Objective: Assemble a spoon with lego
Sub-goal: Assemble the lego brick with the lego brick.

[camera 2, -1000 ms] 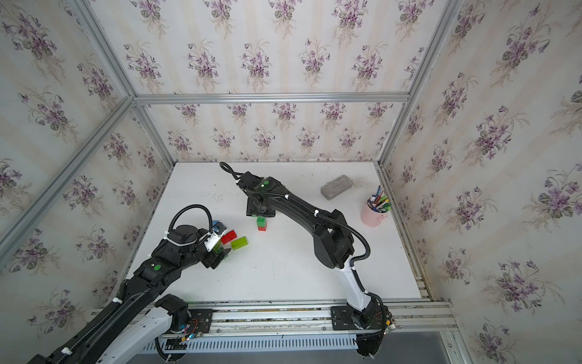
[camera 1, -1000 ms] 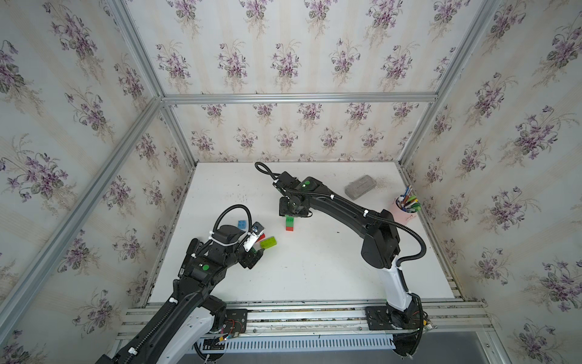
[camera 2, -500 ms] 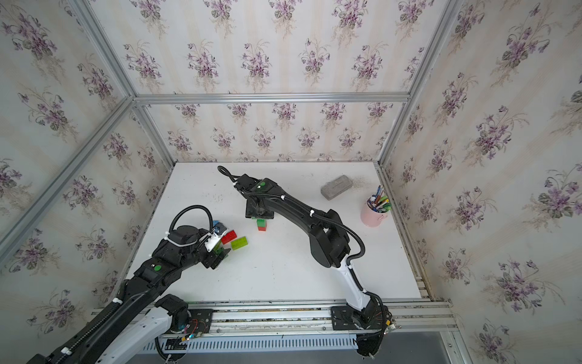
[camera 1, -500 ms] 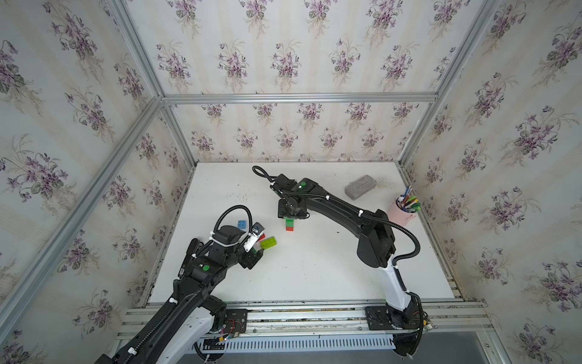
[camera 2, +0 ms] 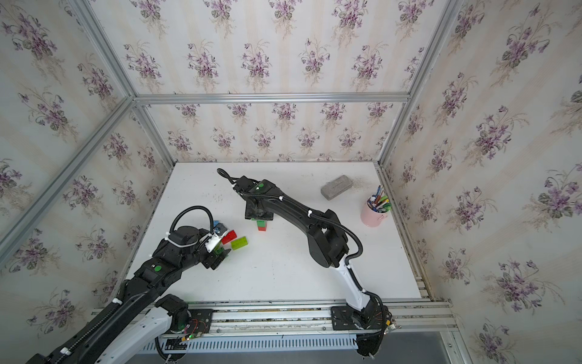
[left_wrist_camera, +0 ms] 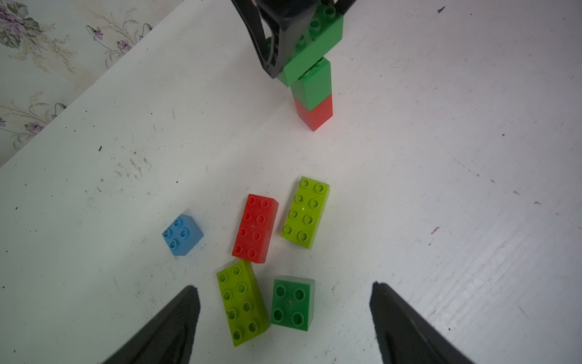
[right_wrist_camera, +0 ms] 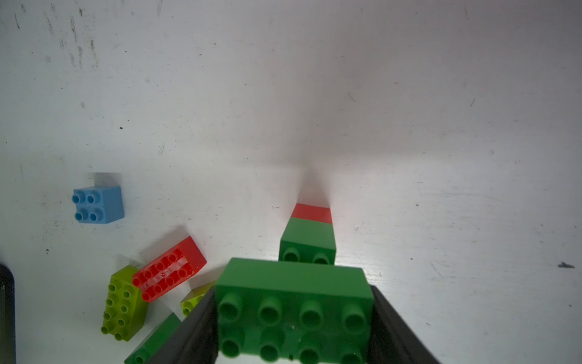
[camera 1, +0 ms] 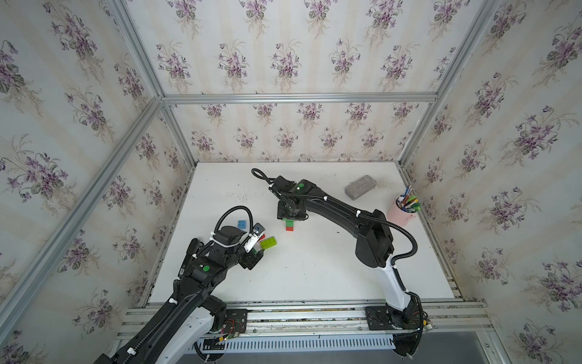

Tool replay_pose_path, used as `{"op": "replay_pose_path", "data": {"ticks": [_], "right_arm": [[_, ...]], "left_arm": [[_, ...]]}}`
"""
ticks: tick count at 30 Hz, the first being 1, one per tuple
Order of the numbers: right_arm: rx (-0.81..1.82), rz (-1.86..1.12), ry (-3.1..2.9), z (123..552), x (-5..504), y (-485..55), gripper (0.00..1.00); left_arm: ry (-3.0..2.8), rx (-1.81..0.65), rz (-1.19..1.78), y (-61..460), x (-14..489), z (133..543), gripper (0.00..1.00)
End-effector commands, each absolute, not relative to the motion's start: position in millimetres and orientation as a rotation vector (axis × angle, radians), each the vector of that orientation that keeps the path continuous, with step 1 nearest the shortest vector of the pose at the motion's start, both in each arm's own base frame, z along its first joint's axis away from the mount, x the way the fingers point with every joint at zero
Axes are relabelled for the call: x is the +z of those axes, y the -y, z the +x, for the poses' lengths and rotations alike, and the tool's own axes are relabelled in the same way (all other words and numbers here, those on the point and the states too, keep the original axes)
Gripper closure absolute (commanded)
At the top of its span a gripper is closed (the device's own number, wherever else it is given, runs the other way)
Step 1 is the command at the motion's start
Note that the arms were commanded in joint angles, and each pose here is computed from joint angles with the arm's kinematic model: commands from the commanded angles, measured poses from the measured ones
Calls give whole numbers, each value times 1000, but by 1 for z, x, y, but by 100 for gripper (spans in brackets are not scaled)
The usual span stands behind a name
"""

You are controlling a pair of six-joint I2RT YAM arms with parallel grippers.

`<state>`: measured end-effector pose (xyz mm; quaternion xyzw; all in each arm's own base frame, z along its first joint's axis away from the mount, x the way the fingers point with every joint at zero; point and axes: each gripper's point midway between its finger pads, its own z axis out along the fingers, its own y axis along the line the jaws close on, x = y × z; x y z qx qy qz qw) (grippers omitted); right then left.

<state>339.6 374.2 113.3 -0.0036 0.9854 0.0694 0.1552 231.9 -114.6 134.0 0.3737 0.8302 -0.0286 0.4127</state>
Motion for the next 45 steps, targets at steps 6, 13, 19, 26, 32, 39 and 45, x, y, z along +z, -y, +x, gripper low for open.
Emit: {"op": "replay_pose_path", "data": {"ticks": [6,13,19,26,32,39,45], "right_arm": [[126,24,-2841,337,104,-366,48],[111,28,-2850,335,96,-363,48],[89,23,-2882,332,86,-360,48],[89,0,-2967,324,71,-354,47],[1,-87,-3021,322,63,-350,45],[5,-142,-3019,331,74,-361,37],[101,-125,-2986,338,91,-374,19]], "left_arm": [[-2059,-47,936,114,139,236,12],[-2053,-39,938,114,139,235,11],[-2048,-31,942,114,140,235,11],[-2046,-9,954,113,139,234,11],[-2042,13,972,112,138,234,11],[-2044,35,972,110,139,234,11],[-2044,39,976,110,138,233,11]]}}
